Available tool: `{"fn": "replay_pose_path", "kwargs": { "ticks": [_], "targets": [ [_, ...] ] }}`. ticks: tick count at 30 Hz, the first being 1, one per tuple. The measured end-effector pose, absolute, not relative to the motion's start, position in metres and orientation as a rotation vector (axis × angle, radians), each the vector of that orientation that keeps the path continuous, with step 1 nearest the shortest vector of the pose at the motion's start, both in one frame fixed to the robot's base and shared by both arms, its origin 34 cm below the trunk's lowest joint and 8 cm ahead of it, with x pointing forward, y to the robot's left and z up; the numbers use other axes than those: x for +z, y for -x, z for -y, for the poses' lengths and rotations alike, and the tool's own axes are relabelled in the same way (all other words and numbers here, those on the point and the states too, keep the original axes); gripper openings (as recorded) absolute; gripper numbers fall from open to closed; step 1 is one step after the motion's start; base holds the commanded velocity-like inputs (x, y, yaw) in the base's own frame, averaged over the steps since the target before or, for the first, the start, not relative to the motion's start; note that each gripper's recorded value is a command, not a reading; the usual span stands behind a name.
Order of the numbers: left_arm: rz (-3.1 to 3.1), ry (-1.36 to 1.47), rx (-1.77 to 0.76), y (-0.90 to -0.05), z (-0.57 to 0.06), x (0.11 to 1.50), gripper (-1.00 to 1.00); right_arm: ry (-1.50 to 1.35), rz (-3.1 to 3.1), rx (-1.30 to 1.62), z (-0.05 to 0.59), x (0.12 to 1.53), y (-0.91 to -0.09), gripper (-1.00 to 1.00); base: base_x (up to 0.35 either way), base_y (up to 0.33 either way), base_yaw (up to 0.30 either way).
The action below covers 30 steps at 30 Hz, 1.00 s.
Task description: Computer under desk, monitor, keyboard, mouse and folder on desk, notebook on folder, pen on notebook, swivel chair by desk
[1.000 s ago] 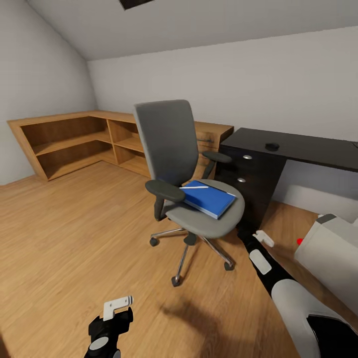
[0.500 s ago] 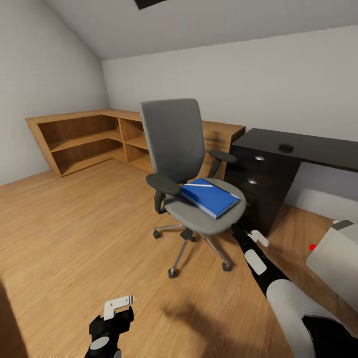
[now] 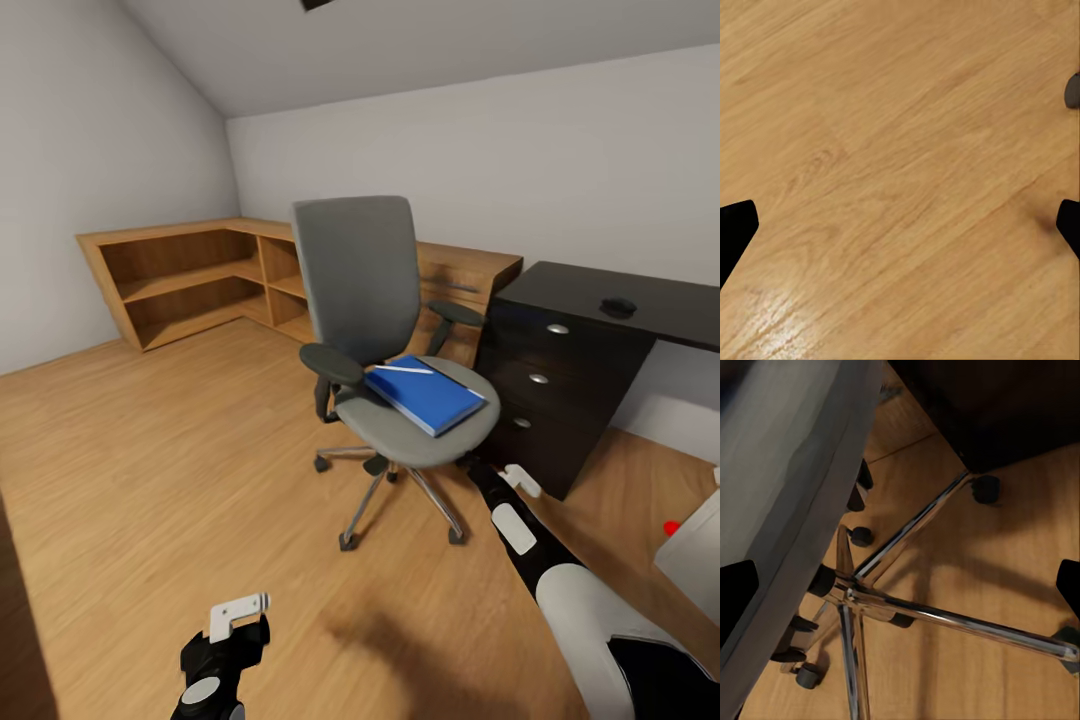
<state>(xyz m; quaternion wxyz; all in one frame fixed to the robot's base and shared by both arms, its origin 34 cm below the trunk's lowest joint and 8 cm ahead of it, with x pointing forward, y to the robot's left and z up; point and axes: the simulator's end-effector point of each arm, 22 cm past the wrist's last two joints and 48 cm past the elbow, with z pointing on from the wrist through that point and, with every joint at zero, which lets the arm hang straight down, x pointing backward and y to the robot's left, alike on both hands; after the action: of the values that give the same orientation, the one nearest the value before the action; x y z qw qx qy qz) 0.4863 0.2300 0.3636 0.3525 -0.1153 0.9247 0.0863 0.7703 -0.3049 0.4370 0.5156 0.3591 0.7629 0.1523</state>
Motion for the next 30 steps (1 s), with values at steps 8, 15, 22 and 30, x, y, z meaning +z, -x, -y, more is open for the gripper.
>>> {"fn": "replay_pose_path", "kwargs": {
  "ticks": [8, 15, 22, 30],
  "targets": [
    [-2.393, 0.298, 0.223, -0.4864, -0.2299, 0.3634, 1.00, -0.864, -1.845, 0.356, 0.3052, 0.4307, -0.7663, 1.00, 0.320, 0.000, 0.000],
    [-2.393, 0.298, 0.222, -0.4864, -0.2297, 0.3633, 1.00, -0.865, -1.842, 0.355, 0.3062, 0.4317, -0.7667, 1.00, 0.314, 0.000, 0.006],
    [-2.395, 0.298, 0.224, -0.4859, -0.2302, 0.3625, 1.00, -0.863, -1.842, 0.357, 0.3048, 0.4317, -0.7672, 1.00, 0.041, 0.000, 0.231],
    [-2.396, 0.299, 0.223, -0.4858, -0.2301, 0.3624, 1.00, -0.862, -1.842, 0.358, 0.3046, 0.4319, -0.7673, 1.00, 0.001, 0.000, 0.275]
  ]
}}
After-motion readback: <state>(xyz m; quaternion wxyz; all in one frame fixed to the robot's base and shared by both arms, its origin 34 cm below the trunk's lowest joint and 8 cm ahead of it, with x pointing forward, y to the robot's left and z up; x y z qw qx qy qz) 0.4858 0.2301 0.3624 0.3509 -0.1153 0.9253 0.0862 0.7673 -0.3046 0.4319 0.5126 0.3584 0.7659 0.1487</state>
